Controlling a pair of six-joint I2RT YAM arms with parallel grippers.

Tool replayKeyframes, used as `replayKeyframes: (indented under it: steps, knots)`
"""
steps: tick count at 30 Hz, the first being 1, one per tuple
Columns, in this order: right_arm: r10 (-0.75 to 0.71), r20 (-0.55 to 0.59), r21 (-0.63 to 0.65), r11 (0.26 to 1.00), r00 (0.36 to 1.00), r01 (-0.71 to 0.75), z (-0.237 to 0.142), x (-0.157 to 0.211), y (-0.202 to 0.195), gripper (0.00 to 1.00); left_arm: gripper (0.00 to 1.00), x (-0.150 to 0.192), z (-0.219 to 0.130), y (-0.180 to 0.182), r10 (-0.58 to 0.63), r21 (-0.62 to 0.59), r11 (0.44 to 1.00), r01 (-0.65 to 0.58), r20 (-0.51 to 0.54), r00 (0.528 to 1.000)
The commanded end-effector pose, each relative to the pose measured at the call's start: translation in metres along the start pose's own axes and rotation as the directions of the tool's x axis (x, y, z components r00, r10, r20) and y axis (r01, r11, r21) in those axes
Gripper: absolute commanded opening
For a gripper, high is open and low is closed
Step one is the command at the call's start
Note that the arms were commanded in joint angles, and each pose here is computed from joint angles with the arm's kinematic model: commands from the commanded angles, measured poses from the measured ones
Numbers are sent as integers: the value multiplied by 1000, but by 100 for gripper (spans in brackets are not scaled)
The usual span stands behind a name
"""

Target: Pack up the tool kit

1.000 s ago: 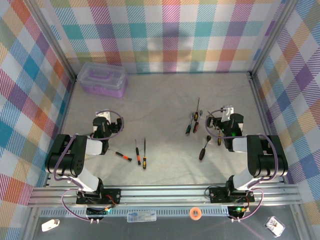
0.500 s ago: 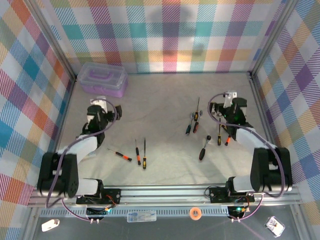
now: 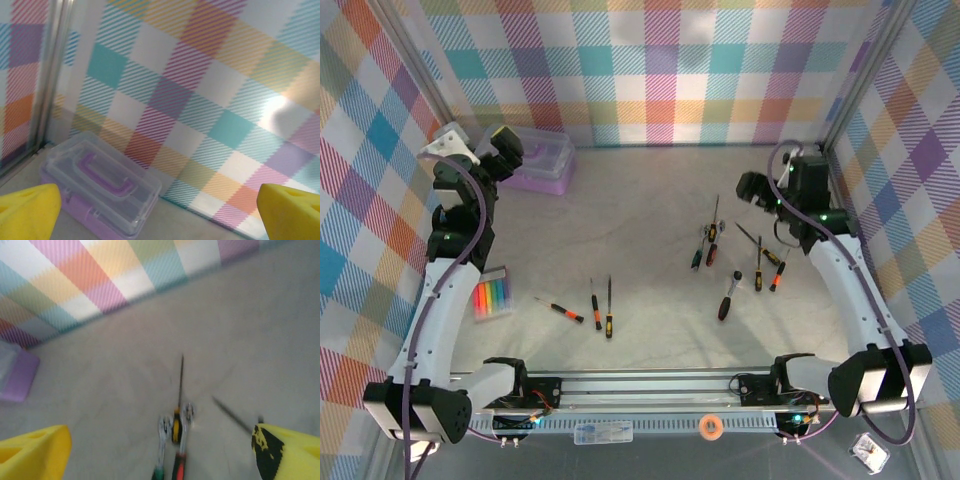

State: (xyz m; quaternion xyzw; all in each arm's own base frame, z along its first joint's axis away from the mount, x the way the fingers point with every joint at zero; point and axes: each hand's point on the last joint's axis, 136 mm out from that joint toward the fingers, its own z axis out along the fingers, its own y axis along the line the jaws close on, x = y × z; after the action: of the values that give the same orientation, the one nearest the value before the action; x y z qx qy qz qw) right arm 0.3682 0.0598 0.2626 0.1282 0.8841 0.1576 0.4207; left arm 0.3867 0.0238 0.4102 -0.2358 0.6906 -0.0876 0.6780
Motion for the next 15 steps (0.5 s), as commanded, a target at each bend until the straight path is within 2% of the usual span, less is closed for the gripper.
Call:
replayKeyframes:
  steps: [1,4,6,10,15]
  knots:
    - [88,-91,-32,995,992,-91,-8,31,-1,93,100,37,33,40,-58,-151,988,39,-123,991]
    - [88,-127,-56,994,988,-96,-8,44,1,95,100,62,66,38,36,-149,985,-84,-302,953]
    - [84,-149,-46,995,985,-92,-4,53,-3,95,100,78,88,37,94,-127,980,-153,-383,919]
    - [79,-158,-42,995,984,-87,-1,63,-7,95,100,104,121,37,141,-92,973,-209,-477,868]
    - [73,-181,-65,994,981,-86,5,70,-4,96,100,134,155,44,186,-50,966,-254,-546,817]
